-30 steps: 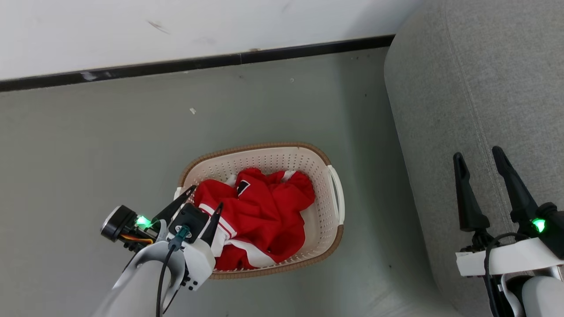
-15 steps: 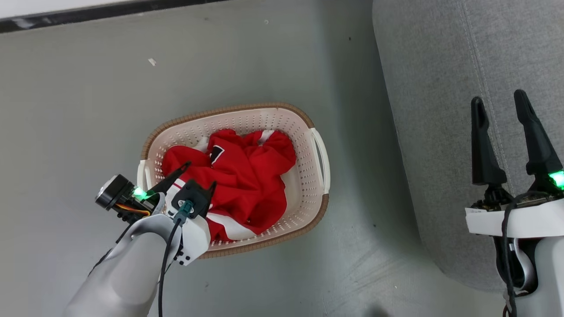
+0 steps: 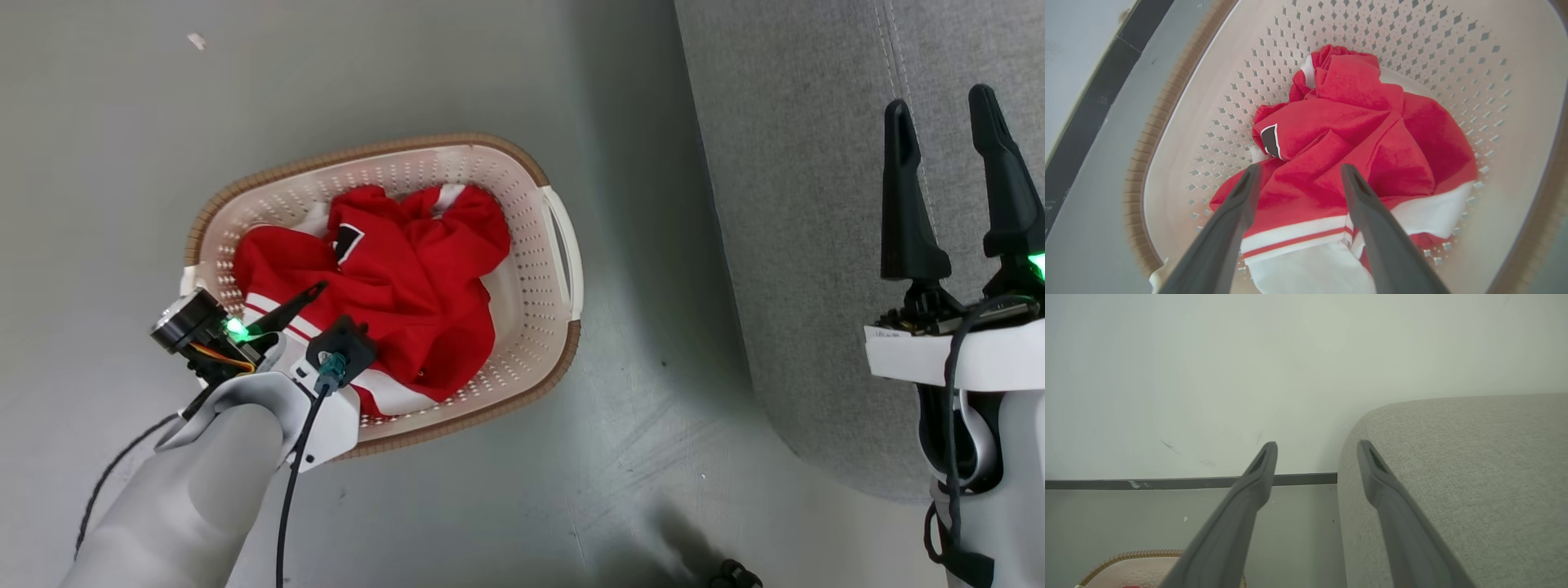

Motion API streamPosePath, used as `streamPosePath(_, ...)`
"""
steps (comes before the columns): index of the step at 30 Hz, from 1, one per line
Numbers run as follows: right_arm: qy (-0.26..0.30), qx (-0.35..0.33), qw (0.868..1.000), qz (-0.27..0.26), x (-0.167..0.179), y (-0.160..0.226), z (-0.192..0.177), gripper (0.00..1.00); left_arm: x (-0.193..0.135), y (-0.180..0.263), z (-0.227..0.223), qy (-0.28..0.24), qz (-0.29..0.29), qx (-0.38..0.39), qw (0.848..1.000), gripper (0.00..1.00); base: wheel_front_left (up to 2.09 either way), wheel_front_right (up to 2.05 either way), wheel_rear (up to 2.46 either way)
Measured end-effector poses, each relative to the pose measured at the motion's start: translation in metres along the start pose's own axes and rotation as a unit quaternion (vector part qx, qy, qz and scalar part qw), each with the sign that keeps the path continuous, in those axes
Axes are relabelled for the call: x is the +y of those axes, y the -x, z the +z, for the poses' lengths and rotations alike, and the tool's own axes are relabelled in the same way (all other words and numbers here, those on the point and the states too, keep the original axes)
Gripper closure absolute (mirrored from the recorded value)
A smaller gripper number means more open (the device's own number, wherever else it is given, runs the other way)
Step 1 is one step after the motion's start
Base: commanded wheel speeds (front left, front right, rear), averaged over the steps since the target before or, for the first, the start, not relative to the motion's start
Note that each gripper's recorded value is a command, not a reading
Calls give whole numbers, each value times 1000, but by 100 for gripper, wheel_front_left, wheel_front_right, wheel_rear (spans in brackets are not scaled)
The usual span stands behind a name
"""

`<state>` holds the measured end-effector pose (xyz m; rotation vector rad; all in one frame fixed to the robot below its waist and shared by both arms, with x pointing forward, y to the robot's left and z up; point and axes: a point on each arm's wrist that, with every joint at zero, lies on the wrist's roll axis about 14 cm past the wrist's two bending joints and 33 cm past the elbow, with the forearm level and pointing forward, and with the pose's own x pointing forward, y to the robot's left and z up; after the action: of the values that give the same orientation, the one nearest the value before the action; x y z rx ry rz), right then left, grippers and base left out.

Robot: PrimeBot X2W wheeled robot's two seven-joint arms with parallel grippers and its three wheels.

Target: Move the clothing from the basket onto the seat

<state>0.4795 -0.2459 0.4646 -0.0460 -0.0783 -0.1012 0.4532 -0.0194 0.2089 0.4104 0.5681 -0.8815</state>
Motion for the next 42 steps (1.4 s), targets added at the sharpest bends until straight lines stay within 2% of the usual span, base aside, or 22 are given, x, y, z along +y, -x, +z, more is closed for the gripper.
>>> streamPosePath(15,4,23,1000,-2,-4,-9,-24,0,-13,-37,-31,-41,-45,48,997,0,0,0,0)
streamPosePath(24,4,31,999,-1,-5,-14,-34,0,-14,-57,-36,-64,-51,54,995,0,0,0,0)
streamPosePath(35,2,41,999,0,-6,-17,-43,0,-17,-63,-64,-78,-55,112,989,0,0,0,0)
streamPosePath(36,2,40,999,1,-6,-18,-42,0,-19,-63,-66,-79,-56,116,989,4,0,0,0)
streamPosePath(37,3,37,999,1,-6,-20,-41,0,-20,-63,-67,-80,-57,118,988,14,0,0,0)
streamPosePath(38,3,37,999,0,-7,-20,-41,0,-22,-63,-67,-81,-57,121,988,49,0,0,0)
streamPosePath(40,4,38,999,-1,-7,-19,-41,0,-25,-63,-66,-80,-61,120,988,70,0,0,0)
streamPosePath(42,4,38,999,-2,-8,-19,-41,0,-27,-63,-65,-80,-62,120,988,100,0,0,0)
